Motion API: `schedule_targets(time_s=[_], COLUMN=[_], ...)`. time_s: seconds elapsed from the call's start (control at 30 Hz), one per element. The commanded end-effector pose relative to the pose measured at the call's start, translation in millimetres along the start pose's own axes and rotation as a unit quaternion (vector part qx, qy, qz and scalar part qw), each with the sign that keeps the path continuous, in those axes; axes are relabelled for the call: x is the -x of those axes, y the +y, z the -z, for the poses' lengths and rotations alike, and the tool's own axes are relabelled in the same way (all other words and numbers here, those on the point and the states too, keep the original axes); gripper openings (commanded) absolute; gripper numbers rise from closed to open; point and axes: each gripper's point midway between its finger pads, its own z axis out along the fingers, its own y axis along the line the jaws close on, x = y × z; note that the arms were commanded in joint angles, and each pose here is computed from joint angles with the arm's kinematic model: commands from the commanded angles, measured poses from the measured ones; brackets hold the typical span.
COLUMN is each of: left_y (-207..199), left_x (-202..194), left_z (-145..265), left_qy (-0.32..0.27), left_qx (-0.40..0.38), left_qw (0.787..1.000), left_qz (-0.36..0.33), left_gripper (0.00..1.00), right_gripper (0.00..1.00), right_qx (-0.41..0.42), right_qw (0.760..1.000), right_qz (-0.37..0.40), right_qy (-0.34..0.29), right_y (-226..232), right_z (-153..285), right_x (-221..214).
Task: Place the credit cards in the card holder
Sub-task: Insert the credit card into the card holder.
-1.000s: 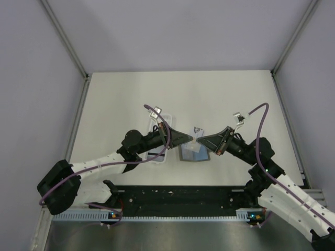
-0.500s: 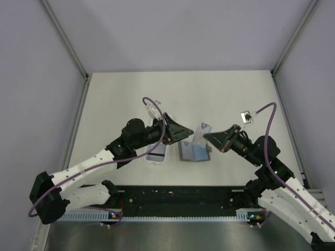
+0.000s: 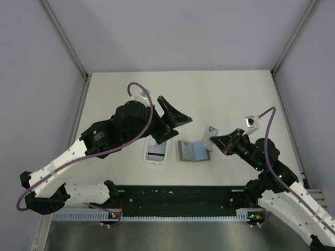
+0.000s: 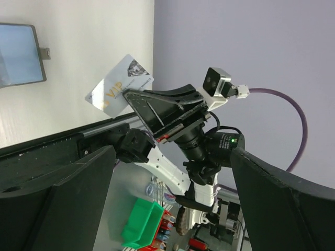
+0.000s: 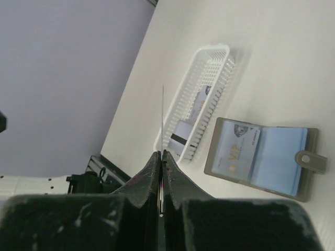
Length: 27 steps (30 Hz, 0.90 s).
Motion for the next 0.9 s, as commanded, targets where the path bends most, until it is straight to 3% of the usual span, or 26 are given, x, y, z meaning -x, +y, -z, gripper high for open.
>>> schedule_targets(time_s=[0.0,0.2,0.87], left_y=[22,7,6], left_x=[-7,-15,-10], left_z=[1,6,16], left_qy=[-0.004,0.006,-0.012], left_qx=[0.090,0.063,0.033], left_qw=[0.996,0.998,0.999], left_qz=[-0.006,-0.010,-0.019], left_gripper=[0.98,0.98,0.98], right_gripper=[0.00,0.00,0.00], right_qx=[-0.071,-0.150,-0.152], right_qw=[0.997,0.988,0.988], right_qz=[0.008,0.016,-0.009], right_qy=[-0.009,0.024,0.027], right_y=[-29,-60,-65], right_z=[2,2,5], right_x=[0,-12,-22])
